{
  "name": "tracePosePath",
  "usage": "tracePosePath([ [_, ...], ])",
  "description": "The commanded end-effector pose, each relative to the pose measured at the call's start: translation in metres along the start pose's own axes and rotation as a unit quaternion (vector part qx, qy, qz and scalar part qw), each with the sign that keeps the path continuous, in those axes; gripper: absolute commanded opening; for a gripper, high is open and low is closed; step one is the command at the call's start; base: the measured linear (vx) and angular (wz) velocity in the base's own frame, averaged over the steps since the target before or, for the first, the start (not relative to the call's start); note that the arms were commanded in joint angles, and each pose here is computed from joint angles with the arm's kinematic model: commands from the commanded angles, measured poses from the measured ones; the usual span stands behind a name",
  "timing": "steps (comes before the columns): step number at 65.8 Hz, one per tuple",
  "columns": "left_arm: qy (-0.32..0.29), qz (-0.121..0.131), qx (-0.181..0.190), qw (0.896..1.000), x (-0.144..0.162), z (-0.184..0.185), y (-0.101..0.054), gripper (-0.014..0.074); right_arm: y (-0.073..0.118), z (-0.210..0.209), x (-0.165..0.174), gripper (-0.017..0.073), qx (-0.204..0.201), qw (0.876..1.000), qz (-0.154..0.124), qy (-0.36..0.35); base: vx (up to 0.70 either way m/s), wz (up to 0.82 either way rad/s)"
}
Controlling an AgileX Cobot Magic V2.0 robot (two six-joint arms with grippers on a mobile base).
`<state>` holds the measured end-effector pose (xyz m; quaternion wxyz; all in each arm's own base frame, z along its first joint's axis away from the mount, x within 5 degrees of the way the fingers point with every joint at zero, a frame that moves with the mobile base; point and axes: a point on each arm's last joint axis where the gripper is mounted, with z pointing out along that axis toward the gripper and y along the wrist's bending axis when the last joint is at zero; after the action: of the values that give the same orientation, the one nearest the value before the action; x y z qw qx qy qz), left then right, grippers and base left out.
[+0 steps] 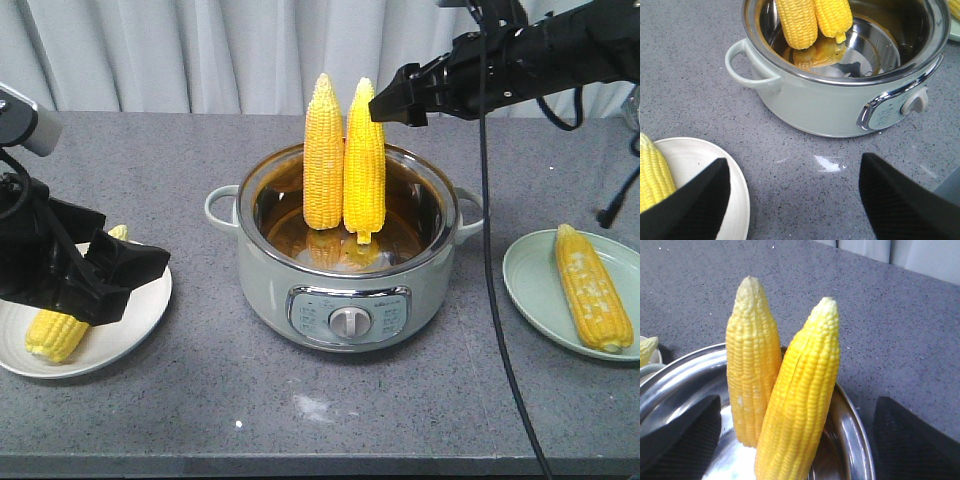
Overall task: Distribute corn equally
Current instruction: 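Reach the right gripper to another corn cob in the pot and grasp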
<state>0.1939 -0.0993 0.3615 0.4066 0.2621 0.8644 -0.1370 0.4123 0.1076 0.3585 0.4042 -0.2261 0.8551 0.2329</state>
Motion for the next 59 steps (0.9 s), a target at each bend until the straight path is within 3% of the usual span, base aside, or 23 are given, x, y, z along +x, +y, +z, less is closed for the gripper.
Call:
tracePosePath([
  [1,-0.05,-0.002,-0.001,0.999,-0.013,-0.01,-0.002,0.0522,0.004,-0.012,-0.024,0.0589,-0.004,0.998,-0.006,-0.065,0.0,0.0],
  [23,-0.05,-0.002,-0.001,0.999,-0.013,-0.01,-0.002,0.0522,-0.017,0.029,-0.02,0.0568,-0.015,0.996,0.022,-0.079,0.0,0.0],
  [32,-0.05,-0.002,-0.001,0.999,-0.013,-0.01,-0.002,0.0522,-0.019,0.042,-0.016,0.0528,-0.039,0.995,0.031,-0.086,0.0,0.0],
  [59,-0.05,-0.002,-0.001,0.999,-0.013,-0.01,-0.002,0.0522,-0.019,0.044,-0.015,0.0221,-0.055,0.995,0.025,-0.084,0.0,0.0],
])
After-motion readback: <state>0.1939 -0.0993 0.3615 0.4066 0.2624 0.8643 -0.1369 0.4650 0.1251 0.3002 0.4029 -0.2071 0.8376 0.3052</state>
